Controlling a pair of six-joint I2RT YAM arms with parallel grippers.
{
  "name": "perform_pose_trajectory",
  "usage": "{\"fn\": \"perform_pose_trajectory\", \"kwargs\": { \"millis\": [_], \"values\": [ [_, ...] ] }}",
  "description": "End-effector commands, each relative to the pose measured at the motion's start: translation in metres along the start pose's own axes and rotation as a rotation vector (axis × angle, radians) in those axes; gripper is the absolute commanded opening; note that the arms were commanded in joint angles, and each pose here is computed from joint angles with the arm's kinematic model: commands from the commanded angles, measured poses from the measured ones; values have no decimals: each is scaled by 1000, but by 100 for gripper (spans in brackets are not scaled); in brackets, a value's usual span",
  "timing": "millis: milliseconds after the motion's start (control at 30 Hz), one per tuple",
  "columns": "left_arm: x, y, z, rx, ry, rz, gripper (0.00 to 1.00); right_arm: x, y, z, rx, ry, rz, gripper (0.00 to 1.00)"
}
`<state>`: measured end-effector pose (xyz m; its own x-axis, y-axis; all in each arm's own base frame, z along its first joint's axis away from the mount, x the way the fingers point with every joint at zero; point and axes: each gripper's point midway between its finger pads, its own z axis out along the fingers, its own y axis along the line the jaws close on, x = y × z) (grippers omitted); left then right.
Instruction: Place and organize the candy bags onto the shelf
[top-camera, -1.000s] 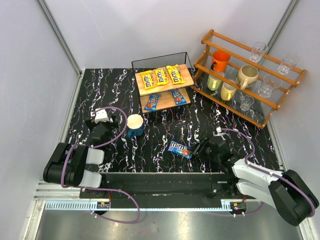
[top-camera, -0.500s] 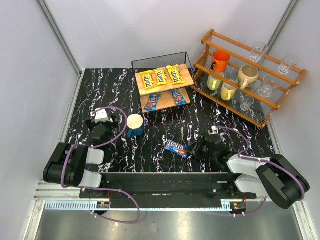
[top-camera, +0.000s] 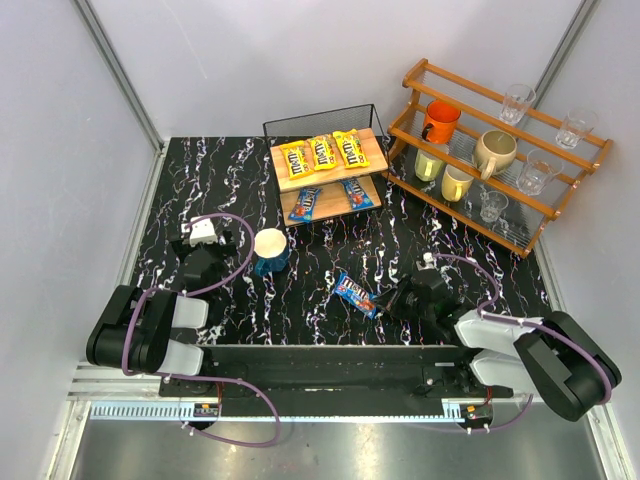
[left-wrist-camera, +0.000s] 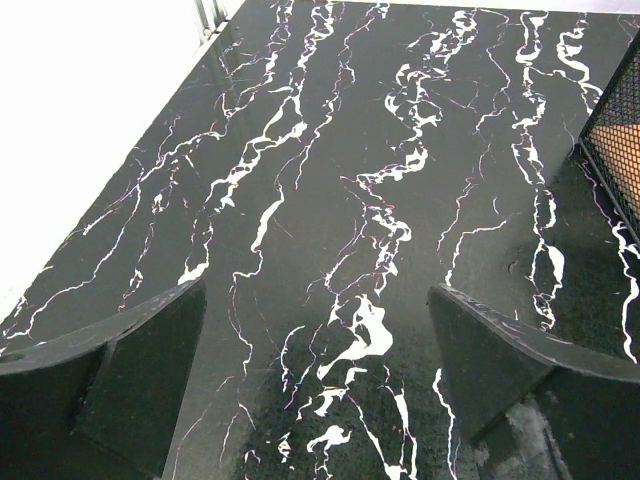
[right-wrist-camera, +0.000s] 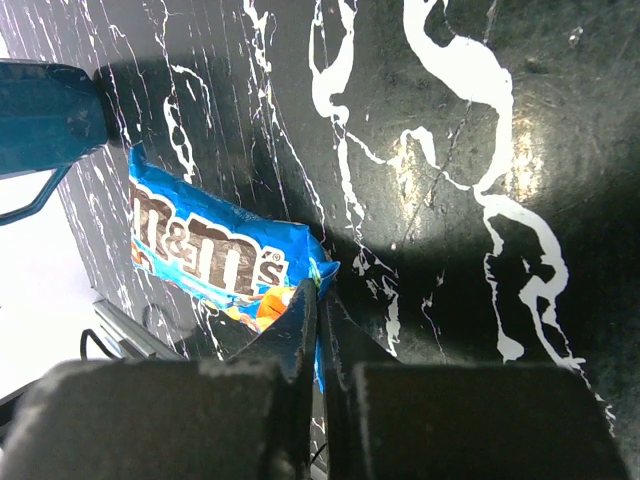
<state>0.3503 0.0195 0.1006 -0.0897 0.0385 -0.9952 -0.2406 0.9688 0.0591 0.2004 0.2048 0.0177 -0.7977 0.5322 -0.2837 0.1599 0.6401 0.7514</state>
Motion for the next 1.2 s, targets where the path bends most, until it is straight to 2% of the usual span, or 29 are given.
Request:
{"fn": "perform_pose_trajectory", "kwargs": {
  "millis": [0, 200, 467, 700, 967, 1167],
  "values": [
    [-32, -1, 6, -4, -102, -55, 99, -1, -4, -1, 12, -14, -21, 0],
    [-31, -1, 6, -4, -99, -54, 99, -17, 18, -5, -43, -78, -8, 0],
    [-31, -1, 6, -4, -100, -55, 99, -70, 74, -15, -102, -255, -53, 0],
    [-31, -1, 6, -2, -100, -54, 99, -89, 108, 15, -148, -258, -90, 0],
    [-30, -1, 6, -2, -98, -53, 99, -132, 162, 37, -210, -360, -143, 0],
    [-31, -1, 6, -2, -99, -54, 99, -163, 188, 57, -208, -438, -125, 0]
  ]
}}
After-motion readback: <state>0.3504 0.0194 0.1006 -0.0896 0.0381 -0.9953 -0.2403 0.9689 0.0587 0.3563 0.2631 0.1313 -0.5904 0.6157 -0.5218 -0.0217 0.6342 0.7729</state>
